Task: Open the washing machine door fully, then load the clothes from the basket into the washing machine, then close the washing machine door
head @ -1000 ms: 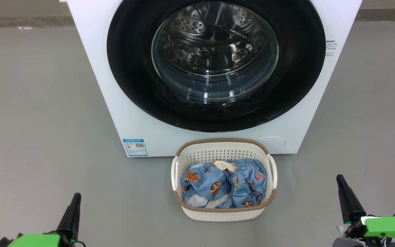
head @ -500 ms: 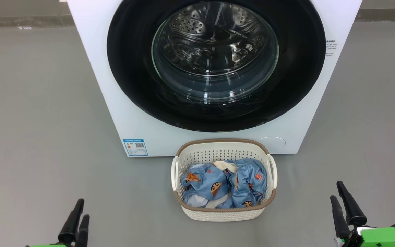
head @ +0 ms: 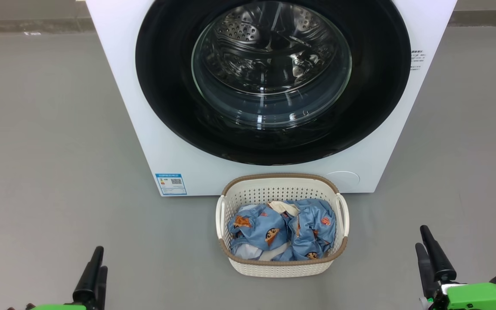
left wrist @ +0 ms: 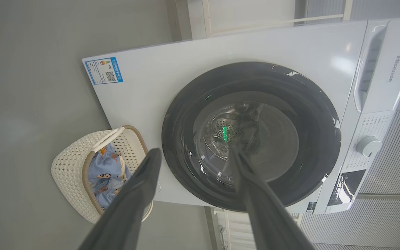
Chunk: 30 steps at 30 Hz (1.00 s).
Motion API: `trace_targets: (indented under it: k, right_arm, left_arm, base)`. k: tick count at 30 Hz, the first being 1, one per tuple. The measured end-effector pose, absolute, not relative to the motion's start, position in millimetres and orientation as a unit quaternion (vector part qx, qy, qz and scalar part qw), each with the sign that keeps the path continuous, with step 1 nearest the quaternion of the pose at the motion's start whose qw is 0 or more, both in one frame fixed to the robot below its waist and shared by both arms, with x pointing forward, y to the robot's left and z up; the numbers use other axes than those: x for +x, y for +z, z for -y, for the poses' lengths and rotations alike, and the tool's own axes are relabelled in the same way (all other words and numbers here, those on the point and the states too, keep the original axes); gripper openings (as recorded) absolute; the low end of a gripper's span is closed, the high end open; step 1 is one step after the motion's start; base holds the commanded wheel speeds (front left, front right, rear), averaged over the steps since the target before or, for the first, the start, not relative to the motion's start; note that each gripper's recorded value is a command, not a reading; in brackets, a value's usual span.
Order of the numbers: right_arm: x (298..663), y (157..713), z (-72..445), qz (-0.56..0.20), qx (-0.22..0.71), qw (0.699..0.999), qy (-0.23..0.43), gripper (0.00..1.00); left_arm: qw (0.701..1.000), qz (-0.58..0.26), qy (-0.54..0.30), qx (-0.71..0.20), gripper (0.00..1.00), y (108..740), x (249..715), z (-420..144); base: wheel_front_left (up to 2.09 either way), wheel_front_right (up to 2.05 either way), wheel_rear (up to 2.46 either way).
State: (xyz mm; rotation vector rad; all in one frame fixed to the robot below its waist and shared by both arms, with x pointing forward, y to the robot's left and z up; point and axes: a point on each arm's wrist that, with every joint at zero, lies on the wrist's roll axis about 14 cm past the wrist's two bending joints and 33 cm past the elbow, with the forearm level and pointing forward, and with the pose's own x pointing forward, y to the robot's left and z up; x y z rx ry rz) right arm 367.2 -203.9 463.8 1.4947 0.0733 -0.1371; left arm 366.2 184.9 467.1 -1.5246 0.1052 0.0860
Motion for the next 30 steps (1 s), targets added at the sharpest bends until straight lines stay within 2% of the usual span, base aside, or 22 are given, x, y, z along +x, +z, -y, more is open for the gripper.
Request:
trace_targets:
  k: [16,30]
  right_arm:
    - [369,464,196,-0.047,0.589,0.805,-0.051,1.00]
    - [370,464,191,-0.051,0.513,0.856,-0.041,1.00]
  left_arm:
    - [0.783,-0.040,0.032,-0.619,1.00,474,366,-185]
    - [0.836,-0.032,0.026,-0.548,1.00,479,366,-187]
  base:
    - [0.00,0.00,0.00]
    - [0.00,0.00,0.00]
